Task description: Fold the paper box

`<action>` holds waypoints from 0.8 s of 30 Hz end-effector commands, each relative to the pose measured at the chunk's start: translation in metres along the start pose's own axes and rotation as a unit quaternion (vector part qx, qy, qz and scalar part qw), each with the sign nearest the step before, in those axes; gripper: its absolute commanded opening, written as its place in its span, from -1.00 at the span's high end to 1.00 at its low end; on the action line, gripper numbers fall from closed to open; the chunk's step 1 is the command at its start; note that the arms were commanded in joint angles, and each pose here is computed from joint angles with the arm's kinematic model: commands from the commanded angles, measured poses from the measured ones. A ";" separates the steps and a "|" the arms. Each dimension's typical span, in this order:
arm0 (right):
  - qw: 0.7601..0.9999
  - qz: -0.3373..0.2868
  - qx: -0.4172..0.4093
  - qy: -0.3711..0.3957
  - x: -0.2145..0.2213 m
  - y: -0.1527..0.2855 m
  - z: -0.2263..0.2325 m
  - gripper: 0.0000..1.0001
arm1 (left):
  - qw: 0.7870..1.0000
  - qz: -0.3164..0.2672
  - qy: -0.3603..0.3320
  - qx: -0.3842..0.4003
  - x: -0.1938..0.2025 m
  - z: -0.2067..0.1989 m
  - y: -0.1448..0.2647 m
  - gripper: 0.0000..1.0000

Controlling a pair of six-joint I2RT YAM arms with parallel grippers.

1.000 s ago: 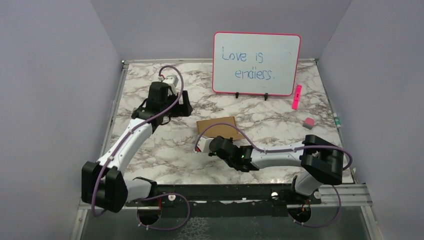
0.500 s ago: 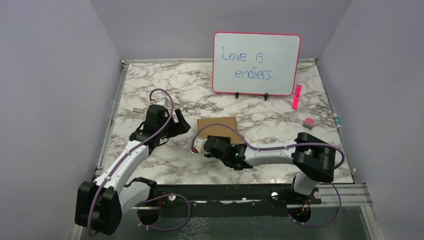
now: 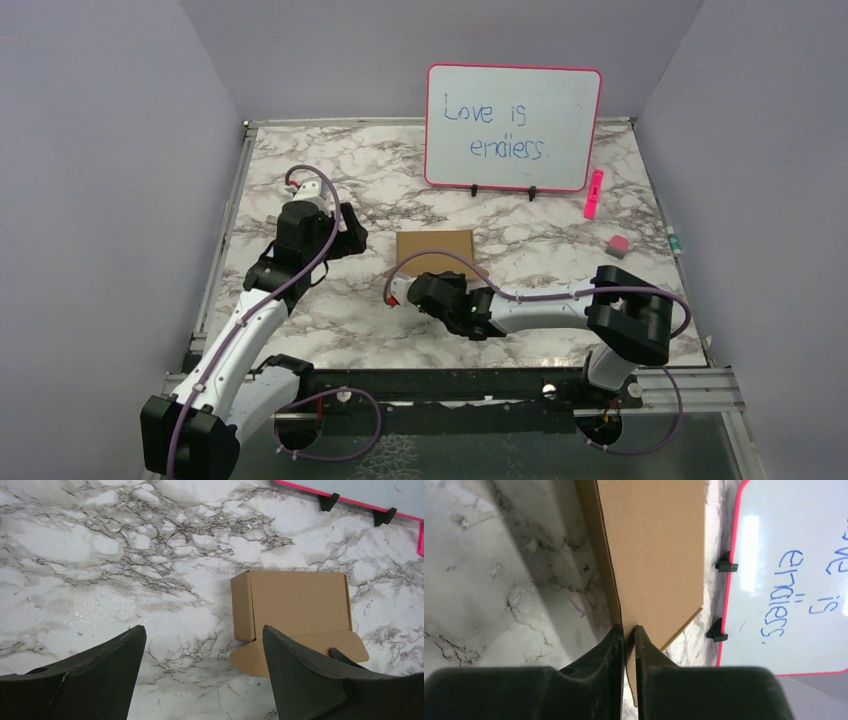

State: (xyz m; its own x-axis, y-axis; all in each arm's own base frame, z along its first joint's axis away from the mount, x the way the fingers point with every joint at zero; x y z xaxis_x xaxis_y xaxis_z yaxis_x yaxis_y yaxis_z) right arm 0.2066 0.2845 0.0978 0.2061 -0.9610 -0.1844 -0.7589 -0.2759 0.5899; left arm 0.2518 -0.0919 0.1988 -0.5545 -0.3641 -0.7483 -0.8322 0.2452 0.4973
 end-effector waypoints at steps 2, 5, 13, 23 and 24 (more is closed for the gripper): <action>1.000 -0.021 -0.001 -0.010 -0.018 0.018 -0.026 0.84 | 1.000 -0.024 -0.006 -0.011 -0.017 -0.002 0.016 -0.73; 0.999 -0.035 -0.017 -0.018 -0.026 0.027 -0.036 0.92 | 0.999 -0.033 -0.005 0.005 -0.029 -0.011 0.028 -0.74; 0.995 -0.065 -0.066 -0.031 -0.043 0.046 -0.049 0.98 | 0.998 -0.058 0.003 0.031 -0.051 -0.028 0.058 -0.76; 0.968 -0.106 -0.218 -0.061 -0.067 0.079 -0.071 0.98 | 0.994 -0.103 -0.024 0.014 -0.078 -0.032 0.090 -0.77; 0.965 -0.103 -0.230 -0.065 -0.065 0.077 -0.072 0.98 | 0.994 -0.101 -0.026 0.012 -0.078 -0.031 0.090 -0.77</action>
State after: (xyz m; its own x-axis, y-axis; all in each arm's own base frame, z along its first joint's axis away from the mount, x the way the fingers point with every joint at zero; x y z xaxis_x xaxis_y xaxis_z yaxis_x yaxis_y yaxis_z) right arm 0.1898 0.3330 0.2178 0.2613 -0.8715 -0.4151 -0.5112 -0.4897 0.7063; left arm 0.2271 -0.0802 0.3037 -0.4119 -0.3854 -0.8257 -0.9087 0.2413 0.3406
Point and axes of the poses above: each gripper's point midway between its finger pads, its own y axis back along the fingers, its own z axis along the line the jaws close on, x = y × z, the point moved 5 cm from there along y, back along the fingers, and after that the axes turned 7 degrees about y, right-handed, at the moved point
